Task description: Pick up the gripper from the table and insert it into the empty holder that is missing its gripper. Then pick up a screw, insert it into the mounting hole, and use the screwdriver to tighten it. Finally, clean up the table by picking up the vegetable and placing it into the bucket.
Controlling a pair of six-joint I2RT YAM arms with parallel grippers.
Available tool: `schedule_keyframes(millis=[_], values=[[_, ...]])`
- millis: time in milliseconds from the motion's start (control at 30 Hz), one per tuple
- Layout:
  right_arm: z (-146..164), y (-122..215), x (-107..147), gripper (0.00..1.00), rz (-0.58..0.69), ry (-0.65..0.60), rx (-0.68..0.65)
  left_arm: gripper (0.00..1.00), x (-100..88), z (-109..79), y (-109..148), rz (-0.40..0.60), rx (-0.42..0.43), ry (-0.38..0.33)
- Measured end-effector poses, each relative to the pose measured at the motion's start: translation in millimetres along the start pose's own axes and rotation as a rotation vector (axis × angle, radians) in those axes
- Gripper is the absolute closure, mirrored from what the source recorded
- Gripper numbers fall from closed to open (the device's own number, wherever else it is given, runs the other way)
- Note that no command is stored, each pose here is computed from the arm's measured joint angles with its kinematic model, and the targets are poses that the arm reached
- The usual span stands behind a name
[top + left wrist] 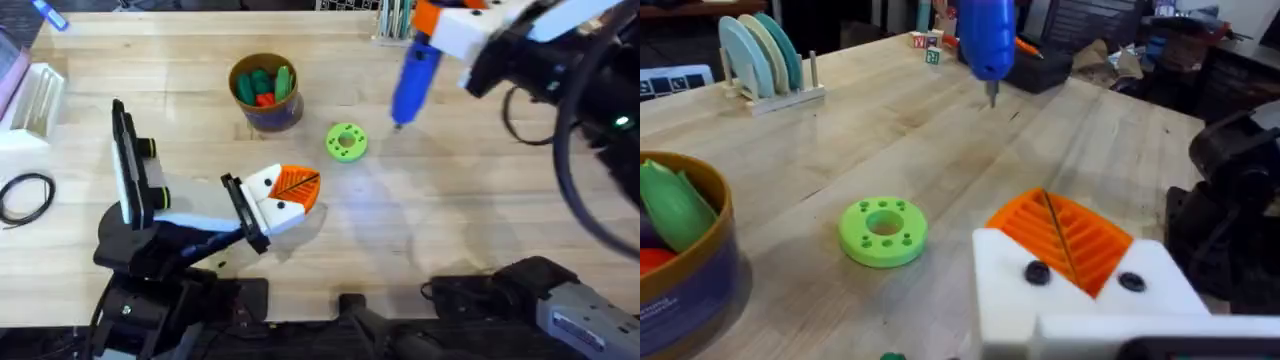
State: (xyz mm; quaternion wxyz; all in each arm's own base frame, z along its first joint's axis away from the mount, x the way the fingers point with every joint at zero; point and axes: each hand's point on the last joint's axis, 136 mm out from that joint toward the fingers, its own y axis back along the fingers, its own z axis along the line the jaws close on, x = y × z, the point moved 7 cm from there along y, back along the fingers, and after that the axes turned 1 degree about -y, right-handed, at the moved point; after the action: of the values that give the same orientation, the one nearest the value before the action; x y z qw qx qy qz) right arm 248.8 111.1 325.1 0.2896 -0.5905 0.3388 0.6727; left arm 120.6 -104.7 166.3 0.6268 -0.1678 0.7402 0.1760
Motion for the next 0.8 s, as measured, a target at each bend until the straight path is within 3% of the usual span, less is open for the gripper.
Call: schedule_keyframes(millis=[400, 800], values=[[129, -22, -37, 0.979, -0.371, -0.024, -0.521, 0.988, 0.0, 0.0, 0, 0.000, 0.000, 0.000], [161, -33, -22, 0.979, -0.346, -0.039, -0.622, 0.988, 0.0, 0.0, 0, 0.000, 0.000, 0.000]])
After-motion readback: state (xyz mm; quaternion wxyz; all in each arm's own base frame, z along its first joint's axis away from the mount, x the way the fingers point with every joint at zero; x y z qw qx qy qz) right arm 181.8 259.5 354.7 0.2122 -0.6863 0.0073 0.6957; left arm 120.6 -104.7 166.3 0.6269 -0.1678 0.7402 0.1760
